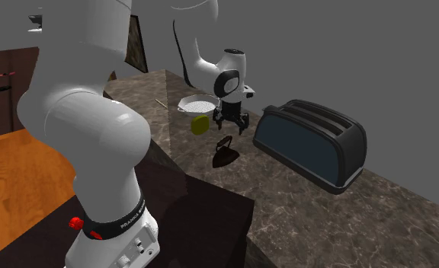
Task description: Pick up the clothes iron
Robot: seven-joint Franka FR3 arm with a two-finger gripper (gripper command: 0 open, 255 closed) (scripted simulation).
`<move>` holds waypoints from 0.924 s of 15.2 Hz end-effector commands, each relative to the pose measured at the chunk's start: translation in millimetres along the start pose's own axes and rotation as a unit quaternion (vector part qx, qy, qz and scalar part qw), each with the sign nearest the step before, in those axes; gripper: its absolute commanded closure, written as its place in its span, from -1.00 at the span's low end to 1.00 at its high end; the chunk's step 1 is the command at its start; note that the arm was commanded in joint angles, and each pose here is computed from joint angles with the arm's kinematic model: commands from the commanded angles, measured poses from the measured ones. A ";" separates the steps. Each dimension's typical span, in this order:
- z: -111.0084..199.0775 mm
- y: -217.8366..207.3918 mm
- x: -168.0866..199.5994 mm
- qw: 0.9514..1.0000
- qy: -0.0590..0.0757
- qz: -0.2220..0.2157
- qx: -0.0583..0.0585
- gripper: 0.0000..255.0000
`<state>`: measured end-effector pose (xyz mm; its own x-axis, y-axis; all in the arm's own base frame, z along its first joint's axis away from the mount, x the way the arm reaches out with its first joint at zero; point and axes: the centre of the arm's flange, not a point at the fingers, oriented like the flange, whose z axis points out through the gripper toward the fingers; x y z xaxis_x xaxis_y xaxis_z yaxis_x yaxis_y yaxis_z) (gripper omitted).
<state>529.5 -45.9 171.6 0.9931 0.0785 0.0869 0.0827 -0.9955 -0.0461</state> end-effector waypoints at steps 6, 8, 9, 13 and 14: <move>34.8 1.4 -3.2 1.000 0.000 0.000 0.000 -1.00; 34.7 1.1 -2.9 1.000 0.000 0.000 0.000 1.00; 34.7 1.0 -3.1 1.000 0.000 0.000 0.000 1.00; 34.7 0.8 -3.2 1.000 0.000 0.000 0.000 1.00; 34.6 0.9 -3.2 1.000 0.000 0.000 0.000 1.00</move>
<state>529.5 -45.3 137.3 0.9930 0.0785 0.0880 0.0828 -0.9955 -0.0461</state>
